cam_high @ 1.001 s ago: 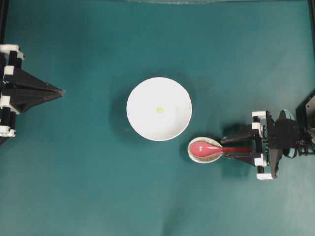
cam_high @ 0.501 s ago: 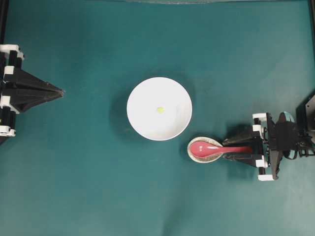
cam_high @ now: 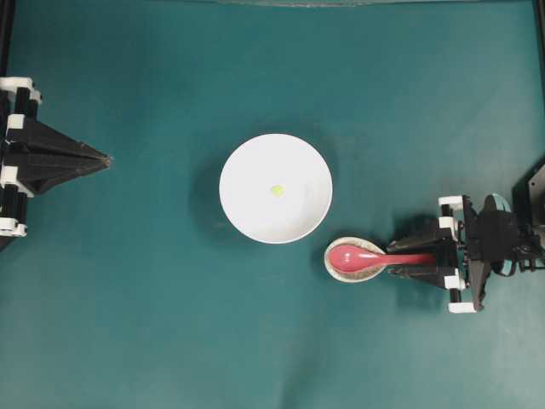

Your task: Scoop the yellow hexagonal prism block from the bowl with a spoon using the right arm.

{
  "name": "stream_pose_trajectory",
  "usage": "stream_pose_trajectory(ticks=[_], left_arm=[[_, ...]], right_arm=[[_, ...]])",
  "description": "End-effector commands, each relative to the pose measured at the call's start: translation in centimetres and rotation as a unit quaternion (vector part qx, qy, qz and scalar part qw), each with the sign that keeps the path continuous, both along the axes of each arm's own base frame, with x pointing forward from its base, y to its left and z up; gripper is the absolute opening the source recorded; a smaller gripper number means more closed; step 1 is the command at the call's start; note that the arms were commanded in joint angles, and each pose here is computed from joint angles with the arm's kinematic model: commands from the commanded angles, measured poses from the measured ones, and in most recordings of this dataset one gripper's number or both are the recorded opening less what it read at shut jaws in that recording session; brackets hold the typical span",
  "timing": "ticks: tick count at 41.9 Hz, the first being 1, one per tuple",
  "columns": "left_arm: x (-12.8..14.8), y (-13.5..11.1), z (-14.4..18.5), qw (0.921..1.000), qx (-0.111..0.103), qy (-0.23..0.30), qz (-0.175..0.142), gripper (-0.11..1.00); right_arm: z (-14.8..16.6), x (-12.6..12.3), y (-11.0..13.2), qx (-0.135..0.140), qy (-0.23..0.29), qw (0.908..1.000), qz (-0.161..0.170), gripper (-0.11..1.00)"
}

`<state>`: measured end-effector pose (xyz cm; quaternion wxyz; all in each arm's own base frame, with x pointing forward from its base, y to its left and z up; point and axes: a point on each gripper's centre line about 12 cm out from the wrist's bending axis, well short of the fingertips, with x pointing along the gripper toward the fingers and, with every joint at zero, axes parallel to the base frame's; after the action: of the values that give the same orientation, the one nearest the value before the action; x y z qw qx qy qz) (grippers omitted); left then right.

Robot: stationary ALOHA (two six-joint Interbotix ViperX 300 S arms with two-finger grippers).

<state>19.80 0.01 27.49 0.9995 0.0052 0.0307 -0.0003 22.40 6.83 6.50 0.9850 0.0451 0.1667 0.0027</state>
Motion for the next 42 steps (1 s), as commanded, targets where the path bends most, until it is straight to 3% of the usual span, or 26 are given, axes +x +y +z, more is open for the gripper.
stream_pose_trajectory(ticks=[1, 9, 25, 36, 42], left_arm=[[0.2, 0.0, 0.7, 0.9999, 0.0, -0.012, -0.001, 0.0], [0.2, 0.0, 0.8, 0.9999, 0.0, -0.012, 0.0, 0.0], [0.2, 0.0, 0.8, 0.9999, 0.0, -0.014, 0.0, 0.0], [0.2, 0.0, 0.8, 0.9999, 0.0, -0.013, -0.001, 0.0], [0.2, 0.0, 0.8, 0.9999, -0.001, -0.014, -0.001, 0.0]], right_arm=[[0.3, 0.1, 0.2, 0.004, -0.009, 0.9999, 0.003, 0.44], [0.5, 0.3, 0.3, 0.012, -0.014, 0.9998, 0.0, 0.24], [4.7, 0.5, 0.3, 0.062, -0.066, 0.9959, -0.002, 0.24], [8.1, 1.9, -0.3, 0.071, -0.042, 0.9966, -0.007, 0.24], [10.6, 3.6, -1.8, 0.068, -0.014, 0.9974, -0.021, 0.24]])
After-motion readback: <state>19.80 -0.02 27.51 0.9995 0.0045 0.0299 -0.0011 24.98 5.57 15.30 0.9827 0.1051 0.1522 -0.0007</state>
